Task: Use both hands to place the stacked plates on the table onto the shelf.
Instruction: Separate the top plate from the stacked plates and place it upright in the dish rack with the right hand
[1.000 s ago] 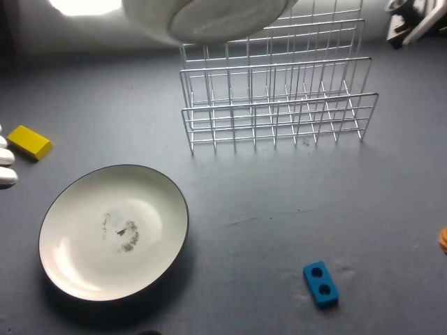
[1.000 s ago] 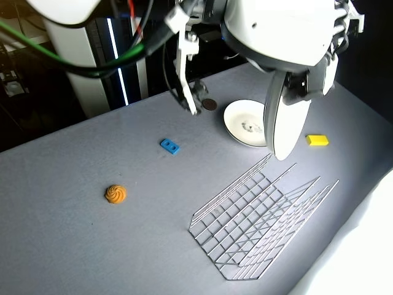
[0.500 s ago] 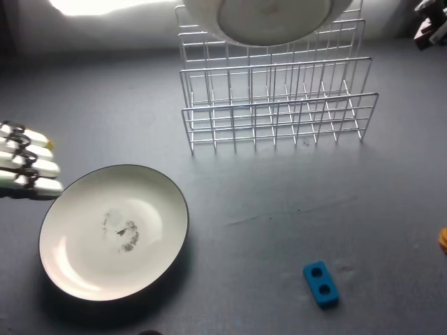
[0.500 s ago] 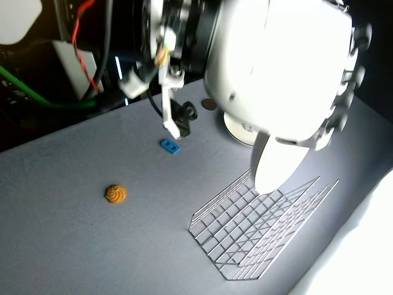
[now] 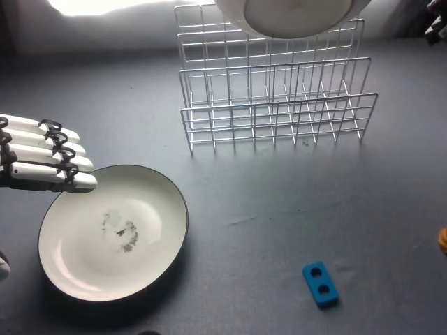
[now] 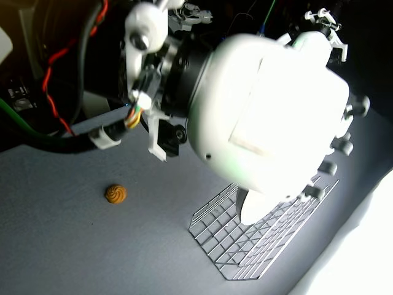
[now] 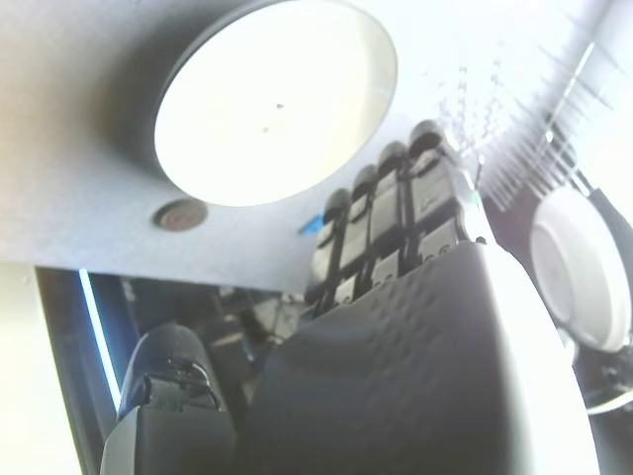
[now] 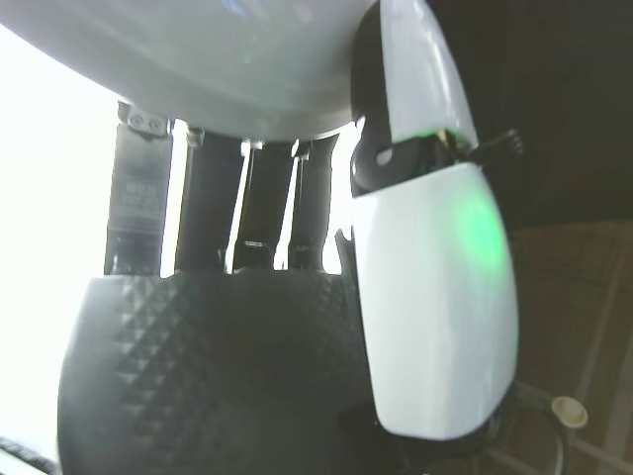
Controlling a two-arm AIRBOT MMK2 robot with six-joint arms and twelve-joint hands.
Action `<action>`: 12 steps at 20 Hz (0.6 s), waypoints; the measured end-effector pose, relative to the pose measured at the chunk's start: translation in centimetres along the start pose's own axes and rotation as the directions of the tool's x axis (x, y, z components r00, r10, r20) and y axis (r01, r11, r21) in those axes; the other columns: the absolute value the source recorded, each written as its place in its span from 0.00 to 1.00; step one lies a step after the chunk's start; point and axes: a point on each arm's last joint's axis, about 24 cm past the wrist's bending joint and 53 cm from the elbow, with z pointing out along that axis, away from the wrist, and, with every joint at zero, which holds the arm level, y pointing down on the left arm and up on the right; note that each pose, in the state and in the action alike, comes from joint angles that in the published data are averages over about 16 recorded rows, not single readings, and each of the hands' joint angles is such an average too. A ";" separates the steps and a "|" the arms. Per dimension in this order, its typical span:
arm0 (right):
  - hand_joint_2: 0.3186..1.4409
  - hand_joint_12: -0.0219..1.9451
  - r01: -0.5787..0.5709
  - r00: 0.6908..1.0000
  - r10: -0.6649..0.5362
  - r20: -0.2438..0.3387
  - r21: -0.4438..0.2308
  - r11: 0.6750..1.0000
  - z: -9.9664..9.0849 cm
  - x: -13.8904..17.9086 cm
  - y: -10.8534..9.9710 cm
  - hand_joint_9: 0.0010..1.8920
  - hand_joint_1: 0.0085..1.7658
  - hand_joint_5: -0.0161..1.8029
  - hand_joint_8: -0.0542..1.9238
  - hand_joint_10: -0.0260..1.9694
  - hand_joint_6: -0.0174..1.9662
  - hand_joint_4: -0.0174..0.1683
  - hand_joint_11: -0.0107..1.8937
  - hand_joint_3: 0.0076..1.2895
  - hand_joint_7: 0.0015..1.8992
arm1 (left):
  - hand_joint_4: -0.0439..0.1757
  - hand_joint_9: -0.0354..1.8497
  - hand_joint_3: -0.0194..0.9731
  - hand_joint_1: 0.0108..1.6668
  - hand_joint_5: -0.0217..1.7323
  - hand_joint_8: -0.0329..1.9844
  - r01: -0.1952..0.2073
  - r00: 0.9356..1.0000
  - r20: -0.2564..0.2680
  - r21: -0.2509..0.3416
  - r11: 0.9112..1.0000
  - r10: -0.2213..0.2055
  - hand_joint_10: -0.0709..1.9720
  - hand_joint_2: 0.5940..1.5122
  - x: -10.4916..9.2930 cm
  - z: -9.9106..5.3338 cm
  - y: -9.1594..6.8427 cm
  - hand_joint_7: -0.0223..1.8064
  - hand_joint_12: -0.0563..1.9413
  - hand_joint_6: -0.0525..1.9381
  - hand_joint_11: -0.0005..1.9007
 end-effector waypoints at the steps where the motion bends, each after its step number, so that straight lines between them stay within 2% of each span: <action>1: 0.60 0.53 -0.002 1.000 0.002 0.002 0.006 1.000 0.1 -0.1 -0.3 0.74 0.71 0.53 0.38 0.03 0.46 0.05 0.50 0.01 0.62 | 0.22 0.03 0.04 0.00 0.02 0.02 0.004 1.000 0.000 -0.004 1.000 -0.004 0.04 0.54 0.0 0.1 0.1 0.02 0.03 0.03 0.01; 12: 0.61 0.56 -0.024 1.000 0.024 0.008 0.051 0.998 1.5 -0.2 -3.9 0.75 0.71 0.53 0.38 0.03 0.44 0.05 0.51 0.01 0.63 | 0.21 0.03 0.04 0.00 0.02 0.02 0.070 0.997 -0.020 -0.042 0.997 -0.071 0.04 0.54 1.4 0.7 1.6 0.02 0.03 0.03 0.01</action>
